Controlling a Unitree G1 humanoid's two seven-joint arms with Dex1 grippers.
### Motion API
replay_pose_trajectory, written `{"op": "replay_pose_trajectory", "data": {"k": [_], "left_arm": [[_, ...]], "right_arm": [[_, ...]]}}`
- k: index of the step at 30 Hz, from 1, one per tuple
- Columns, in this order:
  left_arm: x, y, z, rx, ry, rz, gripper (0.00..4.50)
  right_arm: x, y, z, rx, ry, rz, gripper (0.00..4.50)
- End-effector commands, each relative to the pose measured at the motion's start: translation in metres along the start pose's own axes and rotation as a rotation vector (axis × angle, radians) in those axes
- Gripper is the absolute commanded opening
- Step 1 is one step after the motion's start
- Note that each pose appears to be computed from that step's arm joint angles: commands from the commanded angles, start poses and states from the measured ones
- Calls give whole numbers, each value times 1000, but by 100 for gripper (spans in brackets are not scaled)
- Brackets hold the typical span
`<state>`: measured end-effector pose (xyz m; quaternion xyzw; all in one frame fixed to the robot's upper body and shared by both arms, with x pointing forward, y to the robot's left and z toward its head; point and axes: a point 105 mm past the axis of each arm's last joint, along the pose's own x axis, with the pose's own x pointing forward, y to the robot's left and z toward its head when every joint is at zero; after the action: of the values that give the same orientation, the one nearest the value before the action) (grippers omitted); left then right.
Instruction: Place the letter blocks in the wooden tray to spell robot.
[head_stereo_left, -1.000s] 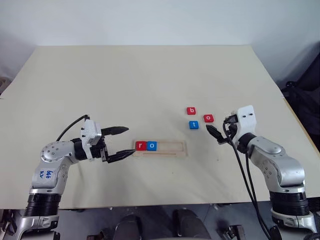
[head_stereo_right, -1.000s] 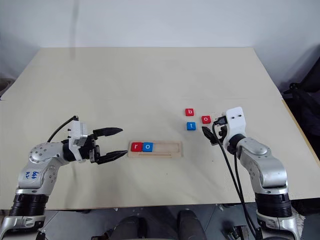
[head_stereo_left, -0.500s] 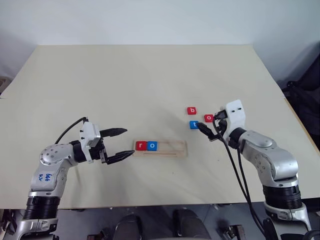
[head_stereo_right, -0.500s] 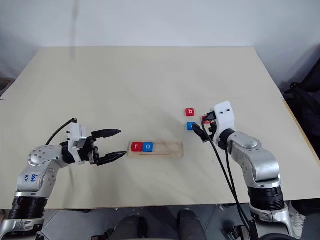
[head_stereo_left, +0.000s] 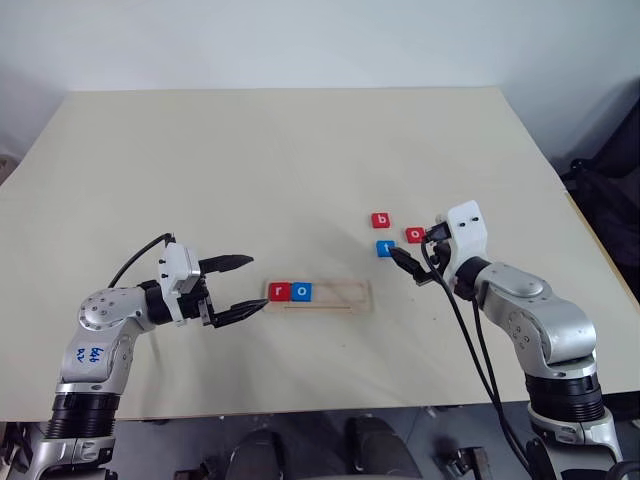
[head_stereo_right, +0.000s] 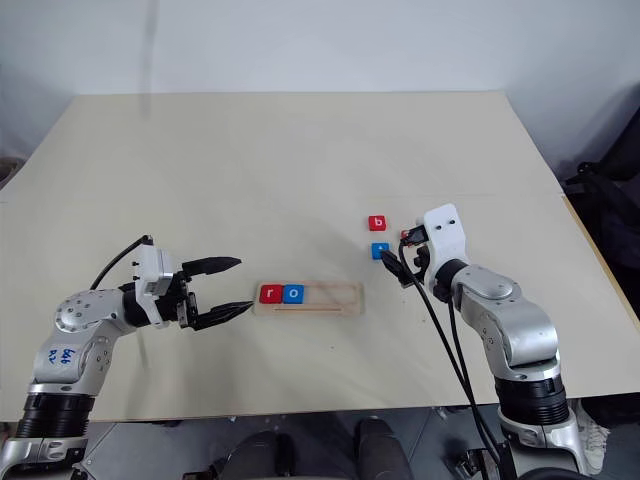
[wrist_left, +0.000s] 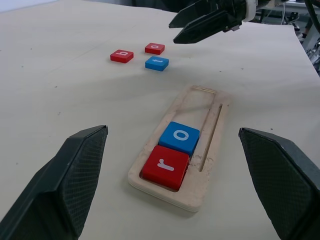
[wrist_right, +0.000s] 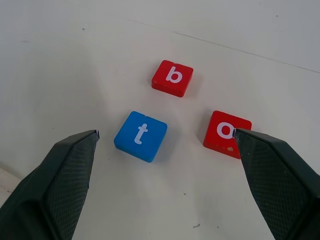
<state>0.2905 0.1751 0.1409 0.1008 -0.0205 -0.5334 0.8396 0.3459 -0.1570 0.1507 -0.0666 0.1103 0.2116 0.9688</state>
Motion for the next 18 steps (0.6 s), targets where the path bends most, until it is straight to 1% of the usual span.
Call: {"op": "replay_pose_trajectory", "data": {"k": [1,8,11,16,18], "left_arm": [[-1,2,11,44,-26,3,445],[0,4,13,48,-26,4,445],[2,3,12,47,-28,0,445],[5,2,13,47,-33,-4,445],[5,2,14,47,-34,-6,445]], "right_arm": [[-2,-1,20,-25,-58,-16,450],[22,3,31,-14,-16,-64,450],[40,5,34,1,-7,-102,450],[67,0,26,11,39,-210,450],[77,6,26,37,38,-205,450]]}}
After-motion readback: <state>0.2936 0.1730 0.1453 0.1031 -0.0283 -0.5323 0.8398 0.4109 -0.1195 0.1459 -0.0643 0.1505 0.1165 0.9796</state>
